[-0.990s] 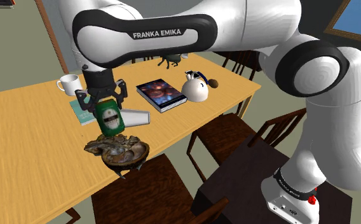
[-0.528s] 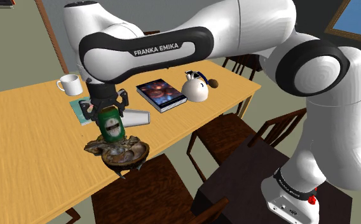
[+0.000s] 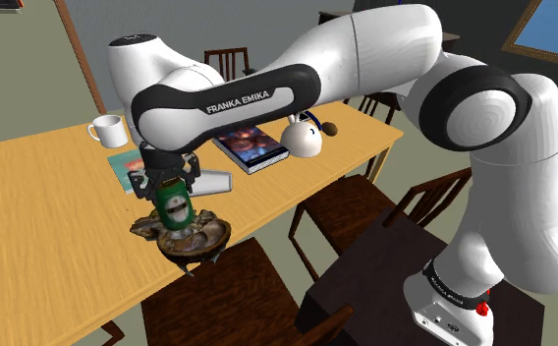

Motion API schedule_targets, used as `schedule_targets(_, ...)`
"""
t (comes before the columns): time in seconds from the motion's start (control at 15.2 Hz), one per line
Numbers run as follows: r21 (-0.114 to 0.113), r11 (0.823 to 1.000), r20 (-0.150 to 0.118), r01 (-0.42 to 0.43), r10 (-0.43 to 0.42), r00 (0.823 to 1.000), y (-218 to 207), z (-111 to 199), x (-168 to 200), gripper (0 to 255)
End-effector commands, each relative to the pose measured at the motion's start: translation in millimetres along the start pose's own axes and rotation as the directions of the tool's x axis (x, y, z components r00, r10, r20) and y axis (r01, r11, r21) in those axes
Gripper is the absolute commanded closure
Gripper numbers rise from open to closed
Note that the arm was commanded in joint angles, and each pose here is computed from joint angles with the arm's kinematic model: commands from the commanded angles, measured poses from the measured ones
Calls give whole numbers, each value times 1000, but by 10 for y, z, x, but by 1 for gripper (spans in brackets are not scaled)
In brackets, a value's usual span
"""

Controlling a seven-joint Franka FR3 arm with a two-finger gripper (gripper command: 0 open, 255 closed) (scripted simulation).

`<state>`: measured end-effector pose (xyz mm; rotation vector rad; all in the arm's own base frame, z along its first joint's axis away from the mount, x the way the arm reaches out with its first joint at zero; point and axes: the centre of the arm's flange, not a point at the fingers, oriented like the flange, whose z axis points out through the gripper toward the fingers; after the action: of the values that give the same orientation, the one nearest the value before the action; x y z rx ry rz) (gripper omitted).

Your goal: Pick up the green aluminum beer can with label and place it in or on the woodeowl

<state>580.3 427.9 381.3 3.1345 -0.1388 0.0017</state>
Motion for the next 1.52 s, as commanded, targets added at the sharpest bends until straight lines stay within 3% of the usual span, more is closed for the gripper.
schedule_targets(0.0,1,1000,-1,0,0,1000,1,30,-4,255)
schedule_targets(0.4,1,1000,-1,0,0,1000,1,30,-3,255)
schedule_targets(0.46,1,1000,-1,0,0,1000,1,30,-2,0)
schedule_targets(0.79,1,1000,-1,0,0,1000,1,30,-3,0)
schedule_targets(1.06,1,1000,-1,0,0,1000,2,-470,-4,0)
schedule_targets(1.45,1,1000,-1,0,0,1000,2,-470,-4,0)
